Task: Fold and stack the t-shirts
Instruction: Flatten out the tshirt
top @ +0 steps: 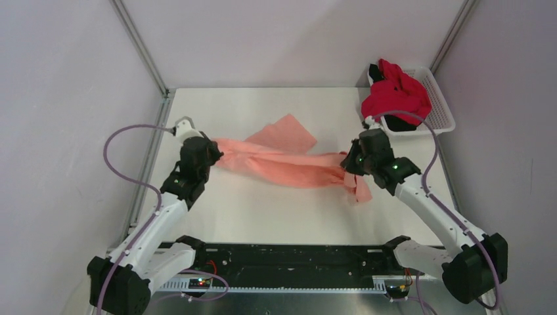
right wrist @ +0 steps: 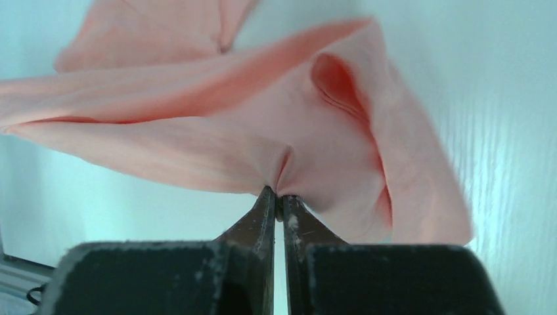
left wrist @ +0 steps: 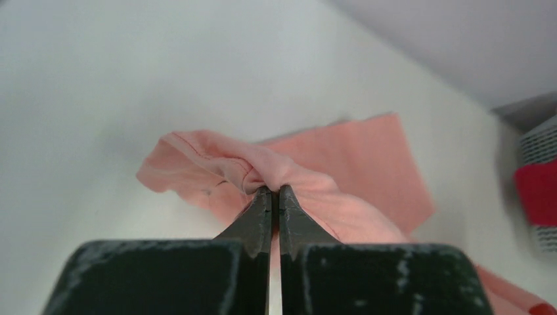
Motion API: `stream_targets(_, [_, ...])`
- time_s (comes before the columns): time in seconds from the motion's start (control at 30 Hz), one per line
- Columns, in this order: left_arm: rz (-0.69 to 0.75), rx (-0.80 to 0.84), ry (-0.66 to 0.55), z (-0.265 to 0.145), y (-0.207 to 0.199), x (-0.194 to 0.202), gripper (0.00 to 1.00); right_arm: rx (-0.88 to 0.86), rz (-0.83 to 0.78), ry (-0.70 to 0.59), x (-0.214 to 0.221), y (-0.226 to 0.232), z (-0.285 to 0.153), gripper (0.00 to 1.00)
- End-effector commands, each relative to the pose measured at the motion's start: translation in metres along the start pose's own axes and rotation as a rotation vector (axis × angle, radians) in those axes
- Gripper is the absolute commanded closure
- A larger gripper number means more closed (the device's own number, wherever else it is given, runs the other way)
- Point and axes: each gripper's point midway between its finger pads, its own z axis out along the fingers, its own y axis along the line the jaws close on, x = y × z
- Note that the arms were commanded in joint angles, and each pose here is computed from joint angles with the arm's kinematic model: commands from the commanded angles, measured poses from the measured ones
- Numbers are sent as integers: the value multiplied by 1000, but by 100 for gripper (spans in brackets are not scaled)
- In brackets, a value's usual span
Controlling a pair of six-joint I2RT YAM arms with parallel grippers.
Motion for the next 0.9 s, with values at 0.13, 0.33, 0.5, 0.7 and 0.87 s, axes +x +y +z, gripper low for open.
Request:
stream_targets(0.13, [-56,125,-392,-39,-72,-174,100,-217,-63,-371,-154,38,-55,100])
stream_targets(0.33, [7,166,-532,-50,-115,-260,100,-356,-181,-506,-244,84,-91,100])
stream_targets(0.5, [27,225,-626,-90,-130,-305,100,-369,-230,-628,-274,102,-146,100])
stream_targets(0.7, [1,311,-722,-160,-116,-322,100,-425,-294,-739,-262,118,-225,100])
stream_targets(0.87, [-19,464,-767,-222,-111,-320,100,-482,-320,-811,-235,125,-279,100])
